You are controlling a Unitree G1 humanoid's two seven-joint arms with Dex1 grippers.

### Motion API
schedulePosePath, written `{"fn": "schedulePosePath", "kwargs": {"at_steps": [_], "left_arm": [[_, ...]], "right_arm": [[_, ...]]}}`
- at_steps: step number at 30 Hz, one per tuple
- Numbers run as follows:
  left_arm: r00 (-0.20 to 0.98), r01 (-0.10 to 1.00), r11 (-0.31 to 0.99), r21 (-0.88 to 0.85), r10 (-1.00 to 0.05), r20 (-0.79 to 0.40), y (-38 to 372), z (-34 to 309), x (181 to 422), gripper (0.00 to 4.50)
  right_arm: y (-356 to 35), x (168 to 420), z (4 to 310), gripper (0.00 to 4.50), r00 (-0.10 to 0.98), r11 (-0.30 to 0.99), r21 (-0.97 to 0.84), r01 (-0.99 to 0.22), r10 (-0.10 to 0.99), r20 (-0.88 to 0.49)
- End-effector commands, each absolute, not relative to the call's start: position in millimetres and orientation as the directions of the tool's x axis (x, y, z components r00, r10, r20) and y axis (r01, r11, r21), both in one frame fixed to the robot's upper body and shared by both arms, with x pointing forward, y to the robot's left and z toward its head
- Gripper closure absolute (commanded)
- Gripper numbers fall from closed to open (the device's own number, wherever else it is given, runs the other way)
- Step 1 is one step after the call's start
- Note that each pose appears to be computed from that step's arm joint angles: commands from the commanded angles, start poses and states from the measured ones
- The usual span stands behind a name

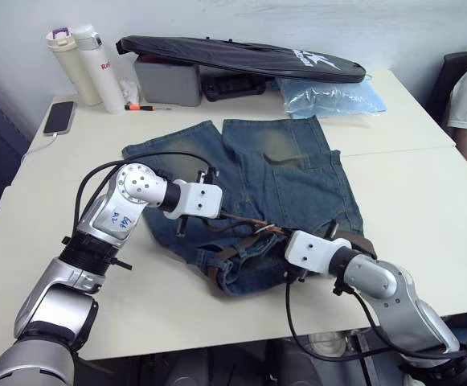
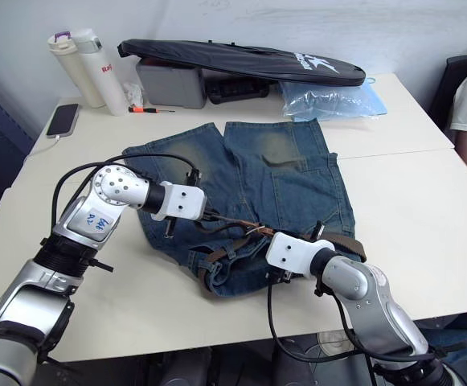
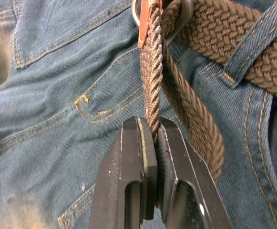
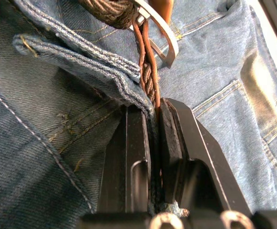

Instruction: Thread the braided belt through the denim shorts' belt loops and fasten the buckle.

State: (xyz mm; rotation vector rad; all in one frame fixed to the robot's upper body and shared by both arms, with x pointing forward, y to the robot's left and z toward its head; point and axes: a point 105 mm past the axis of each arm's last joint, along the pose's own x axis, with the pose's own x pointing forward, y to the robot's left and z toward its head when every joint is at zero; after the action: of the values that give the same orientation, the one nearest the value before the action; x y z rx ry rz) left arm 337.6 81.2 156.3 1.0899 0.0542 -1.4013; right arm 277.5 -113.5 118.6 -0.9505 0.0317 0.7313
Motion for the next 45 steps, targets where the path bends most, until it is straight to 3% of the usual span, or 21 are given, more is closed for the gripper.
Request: {"fn": "schedulePosePath", "kwargs": {"at_steps": [1,13,27,38,45], "left_arm": [[0.242,0.752,-0.259,0.606,-0.746,-0.620,74.4,167.2,335.5,4.50],[0.338,0.660,-0.356,0.661,-0.646,-0.685,85.0,186.6,356.0,4.50],[0.297,0.621,-0.437,0.651,-0.638,-0.711,58.5,181.2,337.9,4.50],[0.368,0.559,-0.507,0.656,-0.558,-0.744,68.8,179.5,343.9,4.50],[0.317,0.586,-0.481,0.652,-0.604,-0.731,56.3,178.0,335.4,4.50]], "right_arm": [[-111.2,278.4,135.1,4.46,0.780,0.347,-0.775,-0.528,0.559,-0.281],[-112.2,278.0,134.9,4.46,0.783,0.330,-0.786,-0.523,0.552,-0.289],[-110.4,279.6,135.9,4.46,0.775,0.307,-0.793,-0.526,0.558,-0.298],[-110.2,281.0,136.8,4.46,0.774,0.303,-0.795,-0.526,0.559,-0.298],[-108.7,281.0,137.2,4.46,0.772,0.302,-0.796,-0.524,0.562,-0.295]]}}
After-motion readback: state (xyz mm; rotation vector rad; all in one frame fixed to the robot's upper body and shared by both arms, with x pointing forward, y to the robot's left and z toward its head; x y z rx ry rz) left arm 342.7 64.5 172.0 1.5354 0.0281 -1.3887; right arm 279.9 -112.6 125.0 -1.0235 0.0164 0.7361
